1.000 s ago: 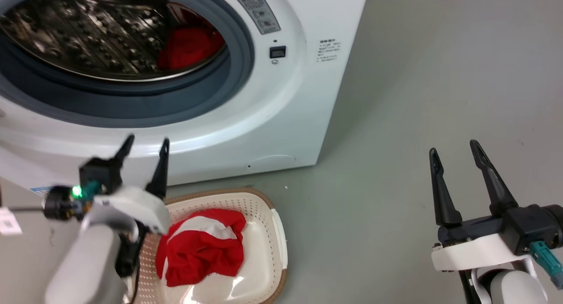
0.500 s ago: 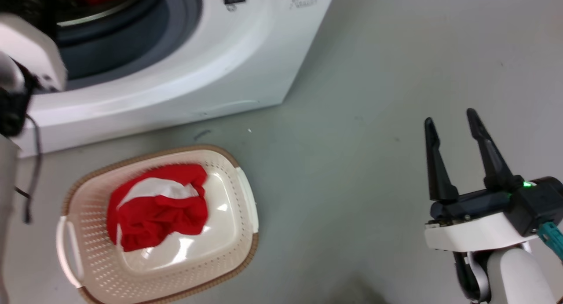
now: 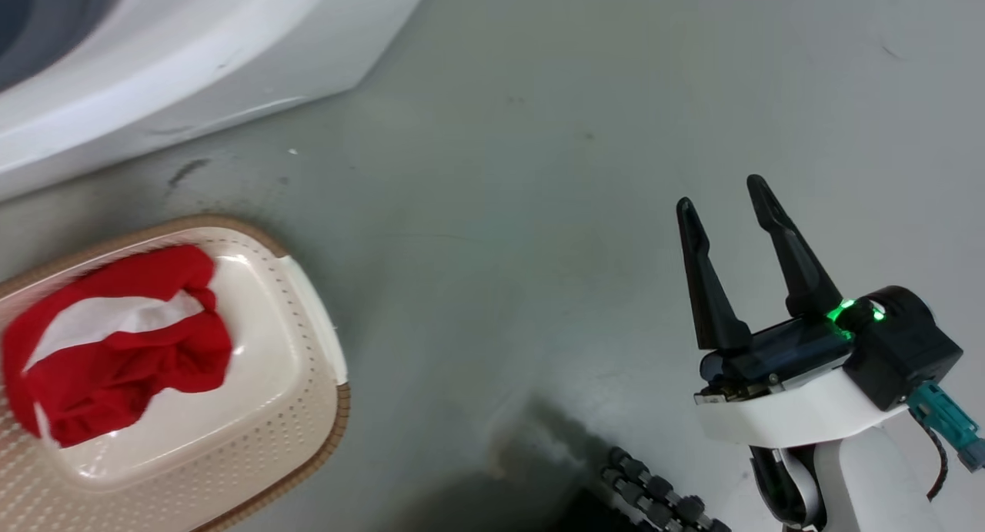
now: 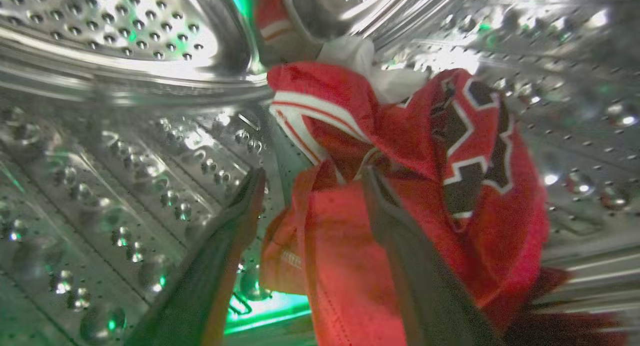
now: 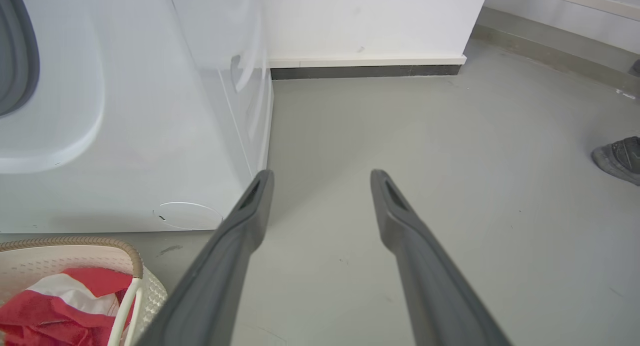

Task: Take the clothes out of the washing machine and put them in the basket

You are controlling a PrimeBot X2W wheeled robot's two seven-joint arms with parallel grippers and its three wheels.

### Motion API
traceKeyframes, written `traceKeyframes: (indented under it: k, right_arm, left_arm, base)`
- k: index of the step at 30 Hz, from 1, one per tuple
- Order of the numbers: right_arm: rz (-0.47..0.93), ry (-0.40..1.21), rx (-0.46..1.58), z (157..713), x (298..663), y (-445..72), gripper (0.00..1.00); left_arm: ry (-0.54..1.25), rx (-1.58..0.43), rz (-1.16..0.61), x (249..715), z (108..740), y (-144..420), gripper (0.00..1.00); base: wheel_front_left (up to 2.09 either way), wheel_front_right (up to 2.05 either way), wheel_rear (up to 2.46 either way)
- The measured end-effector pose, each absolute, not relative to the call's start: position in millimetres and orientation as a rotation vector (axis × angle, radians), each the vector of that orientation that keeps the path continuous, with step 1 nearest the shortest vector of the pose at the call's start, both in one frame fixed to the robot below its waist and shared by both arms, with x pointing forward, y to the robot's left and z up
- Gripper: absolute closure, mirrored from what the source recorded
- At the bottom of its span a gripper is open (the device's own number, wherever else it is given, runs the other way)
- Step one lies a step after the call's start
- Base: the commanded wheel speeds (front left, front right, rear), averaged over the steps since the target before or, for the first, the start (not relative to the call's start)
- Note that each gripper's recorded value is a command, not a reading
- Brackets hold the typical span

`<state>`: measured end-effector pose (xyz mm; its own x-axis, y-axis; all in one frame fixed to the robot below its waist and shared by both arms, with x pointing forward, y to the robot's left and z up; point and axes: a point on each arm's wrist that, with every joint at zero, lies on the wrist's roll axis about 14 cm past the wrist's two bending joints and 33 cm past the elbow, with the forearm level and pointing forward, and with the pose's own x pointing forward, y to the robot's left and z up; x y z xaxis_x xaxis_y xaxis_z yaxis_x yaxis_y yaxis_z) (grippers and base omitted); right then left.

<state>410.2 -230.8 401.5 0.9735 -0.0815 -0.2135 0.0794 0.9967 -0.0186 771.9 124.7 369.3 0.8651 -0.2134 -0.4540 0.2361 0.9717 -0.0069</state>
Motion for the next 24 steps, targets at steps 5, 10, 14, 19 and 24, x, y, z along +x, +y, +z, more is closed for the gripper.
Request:
traceKeyframes:
  k: [5,10,14,19,24]
  right_arm:
    - [-0.111,0.250,-0.029,395.0,403.0,-239.3,0.00]
    - [-0.120,0.269,-0.027,391.9,396.3,-239.3,0.00]
    - [-0.114,0.277,-0.022,389.4,395.7,-235.9,0.00]
    - [-0.108,0.270,-0.017,390.2,398.0,-233.8,0.00]
    - [-0.104,0.273,-0.012,388.1,399.2,-232.0,0.00]
  left_arm:
    - [0.601,0.087,-0.260,775.8,331.7,106.3,0.00]
    - [0.691,0.102,-0.252,772.7,310.0,104.3,0.00]
    - [0.777,0.158,-0.242,764.6,290.6,110.6,0.00]
    - [0.831,0.157,-0.238,761.8,282.2,113.0,1.00]
    - [0.803,0.160,-0.248,766.4,283.9,111.6,1.00]
  base:
    - [0.00,0.00,0.00]
    - [0.00,0.00,0.00]
    - [0.00,0.00,0.00]
    - [0.00,0.00,0.00]
    - [0.00,0.00,0.00]
